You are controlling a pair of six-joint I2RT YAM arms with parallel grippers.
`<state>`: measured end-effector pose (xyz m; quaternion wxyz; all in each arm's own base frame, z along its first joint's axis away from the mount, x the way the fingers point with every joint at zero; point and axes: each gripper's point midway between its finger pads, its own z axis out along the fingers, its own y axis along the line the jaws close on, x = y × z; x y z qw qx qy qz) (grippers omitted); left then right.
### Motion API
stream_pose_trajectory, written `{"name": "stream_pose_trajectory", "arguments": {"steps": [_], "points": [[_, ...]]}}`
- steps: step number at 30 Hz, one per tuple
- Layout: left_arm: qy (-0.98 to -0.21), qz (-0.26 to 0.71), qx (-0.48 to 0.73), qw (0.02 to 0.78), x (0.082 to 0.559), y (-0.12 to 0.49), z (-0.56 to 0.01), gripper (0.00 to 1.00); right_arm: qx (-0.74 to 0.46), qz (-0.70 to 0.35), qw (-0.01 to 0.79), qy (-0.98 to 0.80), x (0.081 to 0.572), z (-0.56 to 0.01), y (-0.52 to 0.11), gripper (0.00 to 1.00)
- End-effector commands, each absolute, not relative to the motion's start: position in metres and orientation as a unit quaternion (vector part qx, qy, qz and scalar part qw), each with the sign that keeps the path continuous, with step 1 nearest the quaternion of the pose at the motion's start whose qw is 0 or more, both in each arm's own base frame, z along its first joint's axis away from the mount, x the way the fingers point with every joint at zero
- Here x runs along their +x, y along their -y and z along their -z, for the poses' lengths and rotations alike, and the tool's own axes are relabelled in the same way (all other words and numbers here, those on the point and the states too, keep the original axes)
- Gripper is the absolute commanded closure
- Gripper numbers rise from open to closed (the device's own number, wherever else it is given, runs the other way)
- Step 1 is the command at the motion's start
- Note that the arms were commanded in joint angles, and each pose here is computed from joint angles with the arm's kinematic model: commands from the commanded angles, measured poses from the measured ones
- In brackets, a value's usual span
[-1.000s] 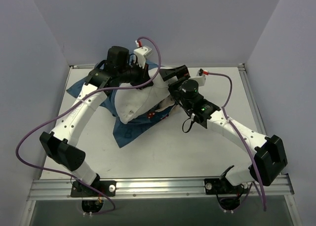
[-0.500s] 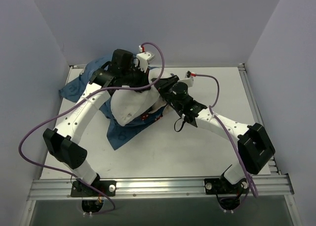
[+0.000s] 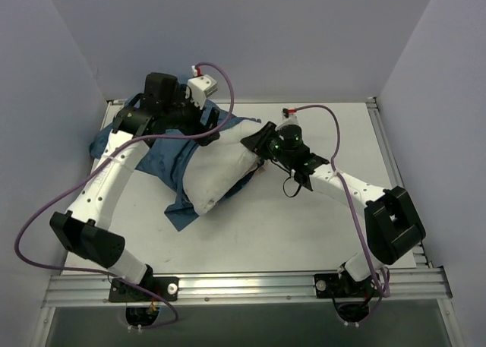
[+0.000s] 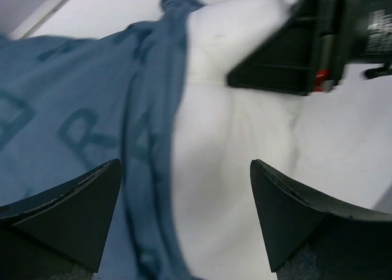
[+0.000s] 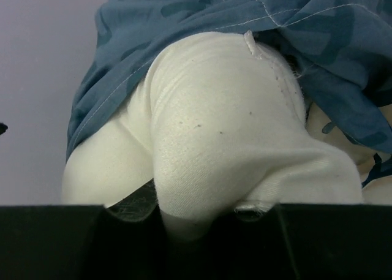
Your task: Remove the pillowcase from the pillow
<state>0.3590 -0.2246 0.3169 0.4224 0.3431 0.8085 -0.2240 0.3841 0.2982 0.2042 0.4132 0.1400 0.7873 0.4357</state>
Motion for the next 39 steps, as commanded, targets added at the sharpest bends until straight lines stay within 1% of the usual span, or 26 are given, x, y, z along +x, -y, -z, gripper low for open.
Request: {"name": "stream_pose_trajectory", "arguments": {"steps": [1,2,3,4,6,8,9,10,11,13,16,19,20,23,24,25,27,29,30,32,33,34,35,37,38,39], "points": [[-0.817,0.113,0.343,0.45,0.368,0.184,-0.306,0.06,0.036,-0.461,0.43,-0.776,0.361,-0.232,-0.307,1.0],[-0.827,0.073,0.346,0.437,0.372,0.172,-0.285,0.05,0.032,-0.463,0.435,-0.771,0.359,-0.239,-0.305,1.0],[-0.83,0.059,0.347,0.432,0.373,0.167,-0.276,0.02,0.027,-0.458,0.433,-0.775,0.357,-0.238,-0.303,1.0],[-0.831,0.049,0.35,0.429,0.373,0.164,-0.271,0.11,0.014,-0.453,0.438,-0.776,0.355,-0.241,-0.303,1.0],[-0.83,0.046,0.364,0.421,0.37,0.163,-0.258,0.21,0.001,-0.449,0.434,-0.781,0.353,-0.244,-0.303,1.0],[-0.828,0.043,0.365,0.423,0.371,0.162,-0.254,0.36,-0.01,-0.448,0.435,-0.781,0.351,-0.247,-0.303,1.0],[-0.832,0.037,0.36,0.421,0.371,0.159,-0.25,0.45,-0.014,-0.45,0.432,-0.781,0.349,-0.247,-0.302,1.0],[-0.833,0.032,0.354,0.424,0.373,0.157,-0.251,0.6,-0.017,-0.451,0.431,-0.781,0.347,-0.248,-0.301,1.0],[-0.834,0.031,0.346,0.428,0.376,0.154,-0.251,0.65,-0.021,-0.449,0.431,-0.783,0.346,-0.248,-0.3,1.0],[-0.833,0.036,0.338,0.436,0.377,0.152,-0.255,0.7,-0.023,-0.443,0.429,-0.787,0.343,-0.247,-0.292,1.0],[-0.83,0.047,0.327,0.449,0.377,0.152,-0.263,0.74,-0.027,-0.427,0.427,-0.797,0.34,-0.243,-0.278,1.0],[-0.833,0.035,0.317,0.452,0.382,0.146,-0.262,0.83,-0.039,-0.422,0.417,-0.804,0.331,-0.241,-0.265,1.0],[-0.835,0.03,0.312,0.452,0.385,0.143,-0.261,0.88,-0.043,-0.422,0.415,-0.805,0.328,-0.242,-0.262,1.0],[-0.844,0.013,0.286,0.454,0.399,0.128,-0.255,0.93,-0.059,-0.42,0.404,-0.81,0.312,-0.247,-0.25,1.0],[-0.847,0.008,0.279,0.452,0.406,0.124,-0.249,0.96,-0.062,-0.421,0.393,-0.815,0.305,-0.245,-0.247,1.0],[-0.846,0.003,0.275,0.457,0.412,0.124,-0.249,0.98,-0.073,-0.424,0.398,-0.81,0.299,-0.254,-0.244,1.0],[-0.852,-0.021,0.269,0.448,0.425,0.117,-0.238,0.98,-0.089,-0.435,0.383,-0.81,0.286,-0.262,-0.241,1.0],[-0.854,-0.045,0.27,0.443,0.436,0.111,-0.228,0.98,-0.1,-0.449,0.391,-0.797,0.277,-0.282,-0.237,1.0],[-0.859,-0.05,0.272,0.43,0.441,0.109,-0.214,0.98,-0.089,-0.456,0.387,-0.797,0.277,-0.287,-0.227,1.0],[-0.863,-0.061,0.268,0.424,0.449,0.098,-0.202,0.98,-0.063,-0.467,0.406,-0.783,0.277,-0.307,-0.207,1.0],[-0.869,-0.065,0.269,0.411,0.449,0.093,-0.188,0.98,-0.035,-0.459,0.422,-0.781,0.288,-0.311,-0.179,1.0],[-0.869,-0.07,0.264,0.412,0.453,0.088,-0.185,0.98,-0.025,-0.453,0.435,-0.778,0.289,-0.317,-0.164,1.0],[-0.873,-0.08,0.255,0.407,0.455,0.073,-0.179,0.98,-0.017,-0.442,0.443,-0.78,0.293,-0.314,-0.148,1.0],[-0.881,-0.087,0.246,0.395,0.458,0.058,-0.168,0.98,0.016,-0.424,0.434,-0.794,0.298,-0.3,-0.126,1.0],[-0.885,-0.092,0.233,0.392,0.46,0.042,-0.166,0.98,0.017,-0.424,0.428,-0.798,0.299,-0.294,-0.126,1.0],[-0.887,-0.085,0.231,0.39,0.46,0.039,-0.165,0.98,0.034,-0.445,0.415,-0.793,0.3,-0.283,-0.131,1.0]]}}
